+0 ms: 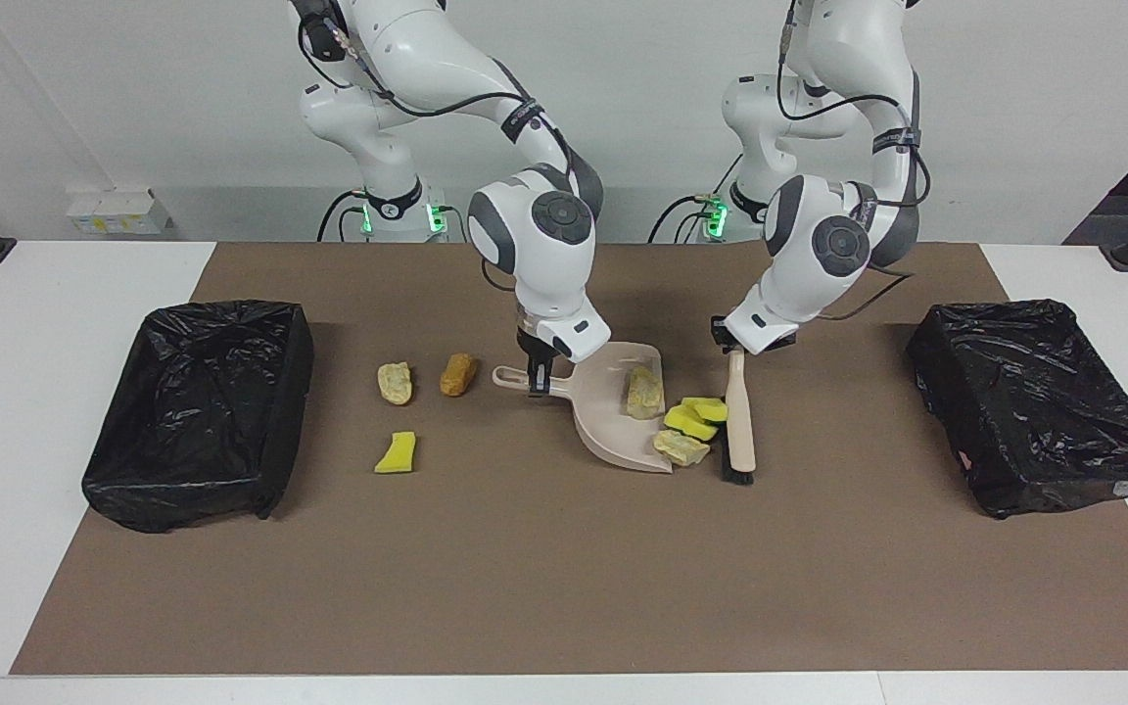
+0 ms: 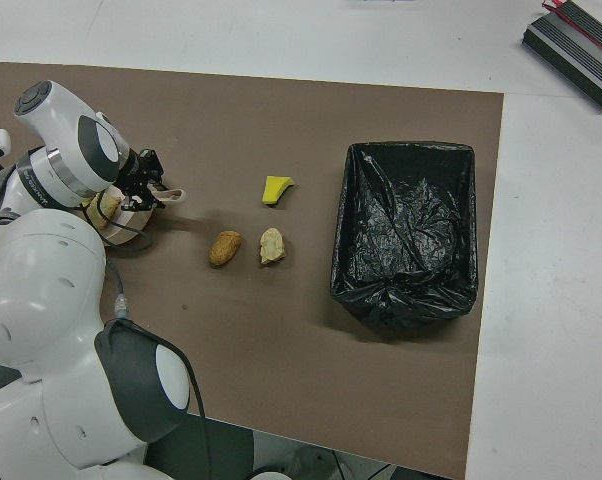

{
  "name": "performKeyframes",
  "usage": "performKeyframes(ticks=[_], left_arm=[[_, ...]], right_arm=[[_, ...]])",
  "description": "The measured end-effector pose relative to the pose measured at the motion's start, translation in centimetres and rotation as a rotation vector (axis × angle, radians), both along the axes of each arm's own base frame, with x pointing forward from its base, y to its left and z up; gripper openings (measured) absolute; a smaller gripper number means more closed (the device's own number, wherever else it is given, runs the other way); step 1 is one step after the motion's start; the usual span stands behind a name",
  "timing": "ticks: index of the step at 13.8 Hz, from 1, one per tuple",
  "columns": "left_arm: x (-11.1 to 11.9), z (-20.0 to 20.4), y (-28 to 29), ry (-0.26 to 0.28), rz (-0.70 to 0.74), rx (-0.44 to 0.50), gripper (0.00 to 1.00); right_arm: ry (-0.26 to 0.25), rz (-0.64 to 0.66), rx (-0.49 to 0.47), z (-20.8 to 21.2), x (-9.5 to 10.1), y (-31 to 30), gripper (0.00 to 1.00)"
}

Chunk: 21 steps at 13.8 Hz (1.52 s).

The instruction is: Sweep and dump trash in bin

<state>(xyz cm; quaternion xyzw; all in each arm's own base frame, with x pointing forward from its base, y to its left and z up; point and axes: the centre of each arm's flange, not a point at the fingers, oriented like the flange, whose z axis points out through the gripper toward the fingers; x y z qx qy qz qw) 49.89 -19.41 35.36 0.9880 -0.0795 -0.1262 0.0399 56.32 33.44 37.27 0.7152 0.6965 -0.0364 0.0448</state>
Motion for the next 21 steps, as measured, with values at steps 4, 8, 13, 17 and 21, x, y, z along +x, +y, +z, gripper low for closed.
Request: performKeyframes(ticks=[4, 8, 13, 17, 21], left_arm=[[-2.1, 0.2, -4.7, 0.002, 0.004, -0.002, 0.26], [-4.1, 0.5, -8.2, 0.014, 0.003, -0.015, 0.26], [-5.3, 1.0, -10.1, 0.034, 0.060, -0.033, 0.26], [-5.6, 1.2, -10.5, 0.032, 0.072, -0.031, 0.26], [-5.1, 2.4, -10.2, 0.015, 0.059, -0.017, 0.26]], right_arm=[[0.000, 0.000, 0.000, 0.0, 0.0, 0.0, 0.31], [0.000, 0.000, 0.000, 0.0, 0.0, 0.0, 0.31], [0.000, -0.002, 0.000, 0.0, 0.0, -0.1, 0.31], [-0.001, -0.009, 0.000, -0.1, 0.3, -0.6, 0.31], [-0.026, -0.013, 0.020, -0.3, 0.7, -0.9, 0.31]])
